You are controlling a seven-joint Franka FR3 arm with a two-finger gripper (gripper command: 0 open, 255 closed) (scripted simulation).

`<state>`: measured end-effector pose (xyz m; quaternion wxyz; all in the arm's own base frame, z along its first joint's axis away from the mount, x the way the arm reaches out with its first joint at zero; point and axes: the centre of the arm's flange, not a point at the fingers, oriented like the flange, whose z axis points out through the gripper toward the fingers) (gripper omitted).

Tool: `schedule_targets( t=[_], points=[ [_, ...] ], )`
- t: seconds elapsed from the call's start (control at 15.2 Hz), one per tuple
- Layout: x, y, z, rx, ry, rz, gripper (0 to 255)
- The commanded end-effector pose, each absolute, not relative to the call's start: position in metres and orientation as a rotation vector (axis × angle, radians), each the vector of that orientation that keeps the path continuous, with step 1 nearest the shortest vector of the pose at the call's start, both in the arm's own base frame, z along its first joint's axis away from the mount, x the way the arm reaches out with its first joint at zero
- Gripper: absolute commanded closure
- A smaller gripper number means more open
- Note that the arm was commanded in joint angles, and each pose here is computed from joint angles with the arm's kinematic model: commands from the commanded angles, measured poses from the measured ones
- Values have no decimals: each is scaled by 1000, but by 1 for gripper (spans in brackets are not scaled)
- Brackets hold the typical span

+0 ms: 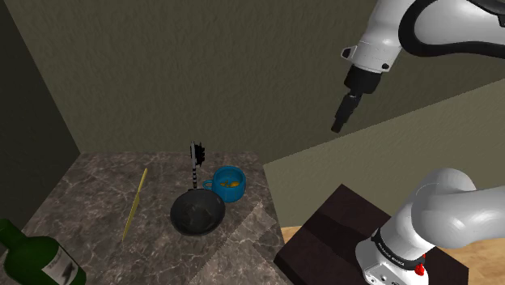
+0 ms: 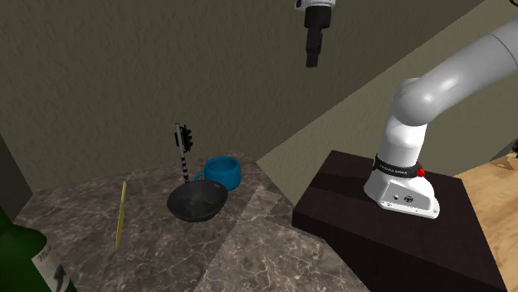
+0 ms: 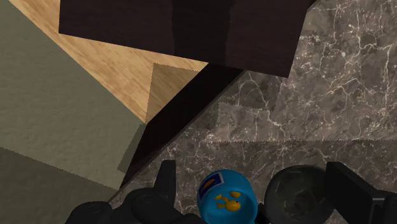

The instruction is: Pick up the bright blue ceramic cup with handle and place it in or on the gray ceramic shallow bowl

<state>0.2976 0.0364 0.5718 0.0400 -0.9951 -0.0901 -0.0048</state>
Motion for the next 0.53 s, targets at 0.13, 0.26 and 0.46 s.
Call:
schedule_targets(
  t=[0.13, 0.26, 0.46],
  points=[
    [313, 45, 552, -3046, -282, -17, 0],
    [328, 54, 533, -3043, -289, -20, 0],
    [350, 68, 504, -3039, -298, -24, 0]
  ],
)
